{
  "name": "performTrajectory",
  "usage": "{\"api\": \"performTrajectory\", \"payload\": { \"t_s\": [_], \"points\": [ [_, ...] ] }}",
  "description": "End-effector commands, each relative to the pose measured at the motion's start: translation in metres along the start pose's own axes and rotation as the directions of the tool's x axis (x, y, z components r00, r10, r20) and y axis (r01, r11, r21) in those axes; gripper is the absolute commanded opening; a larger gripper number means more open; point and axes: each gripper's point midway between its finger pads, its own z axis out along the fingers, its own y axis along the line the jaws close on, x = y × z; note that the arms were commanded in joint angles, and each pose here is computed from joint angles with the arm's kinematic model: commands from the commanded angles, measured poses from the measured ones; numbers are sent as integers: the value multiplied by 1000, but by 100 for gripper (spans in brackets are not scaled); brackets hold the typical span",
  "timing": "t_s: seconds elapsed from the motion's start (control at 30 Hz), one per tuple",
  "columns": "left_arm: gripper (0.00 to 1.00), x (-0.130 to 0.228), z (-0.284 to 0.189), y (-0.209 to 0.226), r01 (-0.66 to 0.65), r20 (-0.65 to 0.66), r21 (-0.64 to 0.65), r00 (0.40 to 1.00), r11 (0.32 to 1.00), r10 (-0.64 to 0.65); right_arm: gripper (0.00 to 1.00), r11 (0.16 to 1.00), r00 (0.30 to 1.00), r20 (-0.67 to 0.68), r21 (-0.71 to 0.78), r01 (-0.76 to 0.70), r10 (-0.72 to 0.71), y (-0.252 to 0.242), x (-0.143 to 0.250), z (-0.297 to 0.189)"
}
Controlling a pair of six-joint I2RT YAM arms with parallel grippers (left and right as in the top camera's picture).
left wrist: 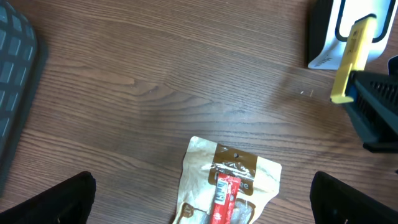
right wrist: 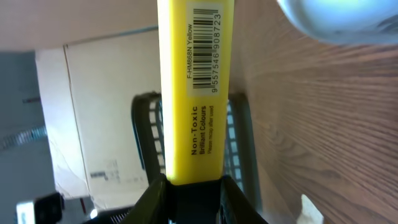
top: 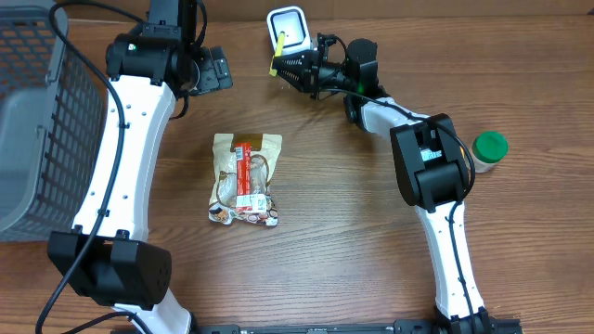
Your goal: Scan the item barcode
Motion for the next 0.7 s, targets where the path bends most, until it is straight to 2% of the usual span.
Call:
{"api": "performTrajectory", "payload": {
  "t_s": [0.0, 0.5, 0.67],
  "points": [
    [100, -8, -16, -1, -10, 44, 13, 999, 1000, 9, 3, 999, 997, 80, -36, -9, 12, 18, -16, 0],
    [100, -8, -16, -1, -10, 44, 13, 999, 1000, 9, 3, 999, 995, 101, -37, -7, 11, 17, -21, -2],
    [100, -8, -17, -1, -10, 44, 14, 999, 1000, 9, 3, 981, 988, 64, -125, 150, -143, 46, -10, -5]
  ]
}}
